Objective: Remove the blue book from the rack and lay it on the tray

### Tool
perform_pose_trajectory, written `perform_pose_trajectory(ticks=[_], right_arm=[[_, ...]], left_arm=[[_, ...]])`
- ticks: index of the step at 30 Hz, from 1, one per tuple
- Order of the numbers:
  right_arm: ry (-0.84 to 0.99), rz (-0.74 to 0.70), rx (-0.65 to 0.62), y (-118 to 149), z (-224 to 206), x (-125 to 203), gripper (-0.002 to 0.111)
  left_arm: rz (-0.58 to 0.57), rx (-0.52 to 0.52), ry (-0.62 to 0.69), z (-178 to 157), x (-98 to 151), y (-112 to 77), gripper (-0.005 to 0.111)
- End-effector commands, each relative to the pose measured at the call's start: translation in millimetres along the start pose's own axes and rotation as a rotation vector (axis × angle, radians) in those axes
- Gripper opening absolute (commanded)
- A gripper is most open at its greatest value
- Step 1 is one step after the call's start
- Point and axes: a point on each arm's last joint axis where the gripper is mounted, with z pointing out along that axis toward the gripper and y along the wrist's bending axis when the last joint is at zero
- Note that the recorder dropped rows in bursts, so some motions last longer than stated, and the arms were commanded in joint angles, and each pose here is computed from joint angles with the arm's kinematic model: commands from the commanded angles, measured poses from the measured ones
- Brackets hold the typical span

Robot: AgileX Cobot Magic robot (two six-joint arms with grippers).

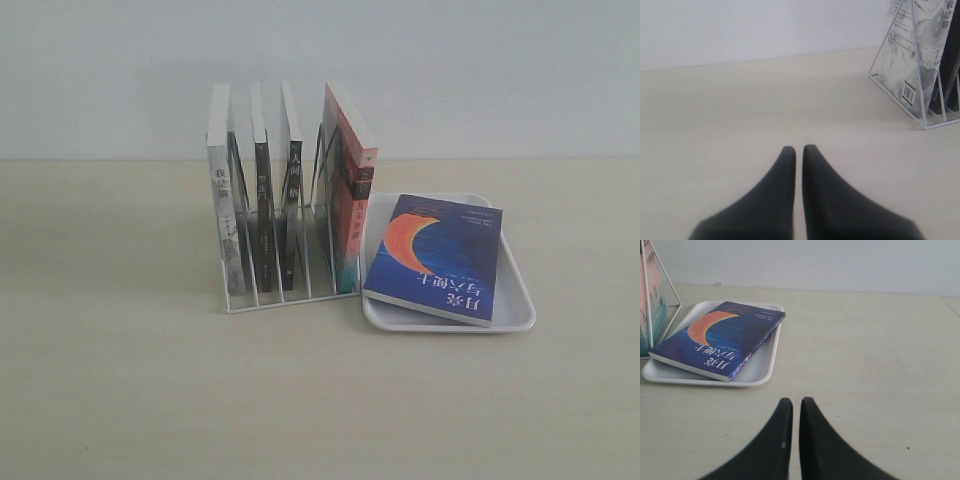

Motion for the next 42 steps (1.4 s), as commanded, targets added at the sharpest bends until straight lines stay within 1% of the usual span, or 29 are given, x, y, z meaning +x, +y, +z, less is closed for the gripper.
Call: perform_pose_trajectory(ticks=[1,42], right_arm=[[-0.009,-0.006,0.005,-0.4,-0.4,-0.9,0.005],[-0.009,-0.016,0.003,-0.3,-0.4,-0.9,0.005]], left_arm=[[0.001,-0.003,-0.019,-0.6,-2.3,0.2,0.005],[0.001,-0.003,-0.019,-0.6,-2.3,0.2,0.005]])
